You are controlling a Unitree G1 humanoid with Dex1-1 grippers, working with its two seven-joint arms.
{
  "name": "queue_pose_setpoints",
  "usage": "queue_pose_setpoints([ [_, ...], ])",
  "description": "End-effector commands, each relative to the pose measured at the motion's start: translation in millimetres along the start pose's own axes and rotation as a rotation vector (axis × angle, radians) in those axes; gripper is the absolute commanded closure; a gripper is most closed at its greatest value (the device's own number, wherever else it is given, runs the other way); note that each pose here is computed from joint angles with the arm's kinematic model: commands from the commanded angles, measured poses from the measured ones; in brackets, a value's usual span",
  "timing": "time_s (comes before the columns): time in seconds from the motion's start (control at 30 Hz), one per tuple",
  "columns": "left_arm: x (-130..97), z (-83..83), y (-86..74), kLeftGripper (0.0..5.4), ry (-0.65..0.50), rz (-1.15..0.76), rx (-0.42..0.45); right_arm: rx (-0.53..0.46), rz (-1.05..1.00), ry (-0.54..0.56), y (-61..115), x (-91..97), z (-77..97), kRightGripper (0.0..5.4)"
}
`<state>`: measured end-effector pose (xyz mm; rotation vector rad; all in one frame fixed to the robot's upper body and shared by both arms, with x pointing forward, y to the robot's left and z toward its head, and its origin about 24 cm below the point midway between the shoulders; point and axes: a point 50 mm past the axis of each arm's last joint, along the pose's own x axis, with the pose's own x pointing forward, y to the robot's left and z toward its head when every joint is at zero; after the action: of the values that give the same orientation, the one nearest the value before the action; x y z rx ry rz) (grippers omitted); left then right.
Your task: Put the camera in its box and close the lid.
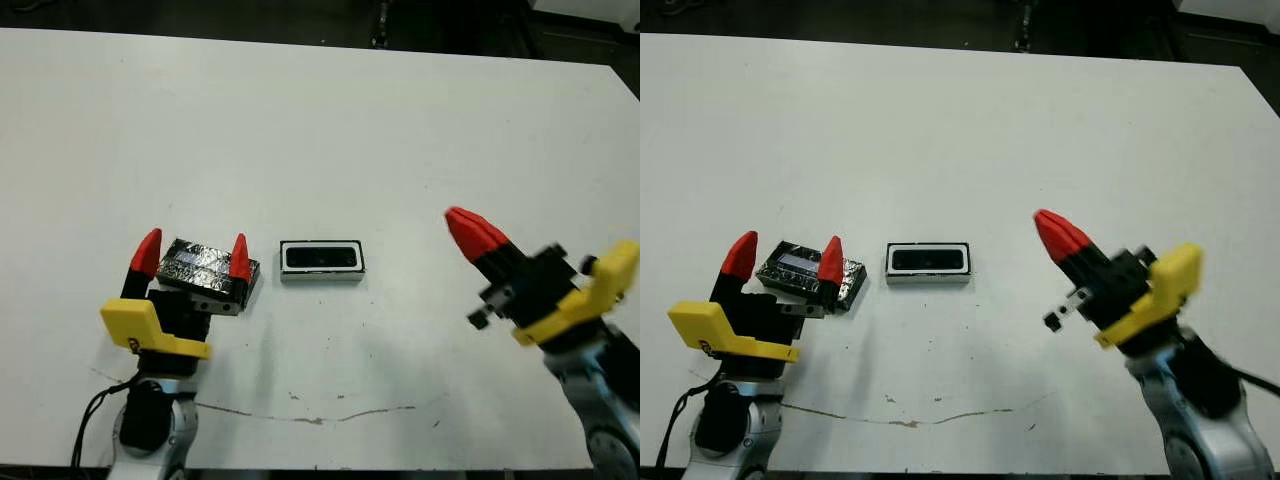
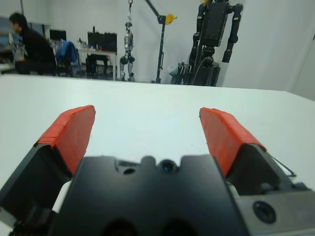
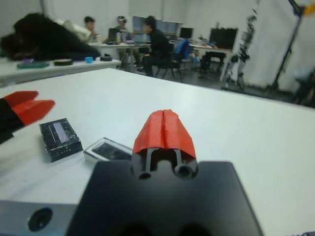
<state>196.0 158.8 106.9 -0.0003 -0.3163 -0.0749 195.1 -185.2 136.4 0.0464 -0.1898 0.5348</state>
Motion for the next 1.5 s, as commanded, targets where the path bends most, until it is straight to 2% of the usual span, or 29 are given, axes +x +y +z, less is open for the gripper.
queue_pose_setpoints([
  [0.03, 10.3, 10.5, 14.3, 0.00, -0.045, -0.087, 0.076, 0.061, -0.067, 0.068, -0.2, -12.5, -16.3, 5.39],
  [0.1, 19.2, 18.7, 25.1, 0.00, -0.059, -0.162, 0.142, 0.090, -0.082, 0.090, 1.1, -16.0, -26.0, 5.39],
  [0.2, 37.2, 38.3, 44.6, 0.00, -0.037, -0.369, 0.280, 0.147, -0.104, 0.130, 2.7, -19.9, -38.6, 5.39],
  [0.33, 70.5, 67.7, 71.6, 0.00, 0.074, -0.709, 0.431, 0.206, -0.117, 0.192, 1.5, -24.0, -50.0, 5.39],
  [0.43, 92.5, 81.8, 85.1, 0.00, 0.176, -0.864, 0.486, 0.240, -0.116, 0.207, 0.6, -25.2, -54.1, 5.39],
  [0.57, 114.7, 99.1, 91.9, 0.00, 0.336, -1.089, 0.568, 0.270, -0.130, 0.228, -0.1, -25.7, -55.7, 5.39],
  [0.7, 125.7, 109.5, 88.8, 0.00, 0.417, -1.306, 0.657, 0.289, -0.133, 0.234, -0.6, -25.5, -56.2, 5.39],
  [0.93, 134.0, 105.3, 72.0, 0.00, 0.470, -1.541, 0.661, 0.298, -0.159, 0.238, -1.4, -25.6, -56.8, 5.39],
  [1.07, 134.5, 98.0, 60.2, 0.00, 0.490, -1.636, 0.623, 0.276, -0.172, 0.241, -1.9, -25.3, -55.9, 5.39],
  [1.2, 131.5, 89.2, 53.4, 0.00, 0.476, -1.699, 0.543, 0.262, -0.193, 0.241, -2.0, -25.0, -55.5, 5.39],
  [1.33, 128.0, 82.8, 51.1, 0.00, 0.513, -1.722, 0.488, 0.260, -0.204, 0.241, -2.0, -24.1, -55.1, 5.39],
  [1.5, 130.1, 67.6, 47.1, 0.00, 0.570, -1.752, 0.482, 0.257, -0.197, 0.240, -3.3, -23.9, -54.3, 5.39],
])
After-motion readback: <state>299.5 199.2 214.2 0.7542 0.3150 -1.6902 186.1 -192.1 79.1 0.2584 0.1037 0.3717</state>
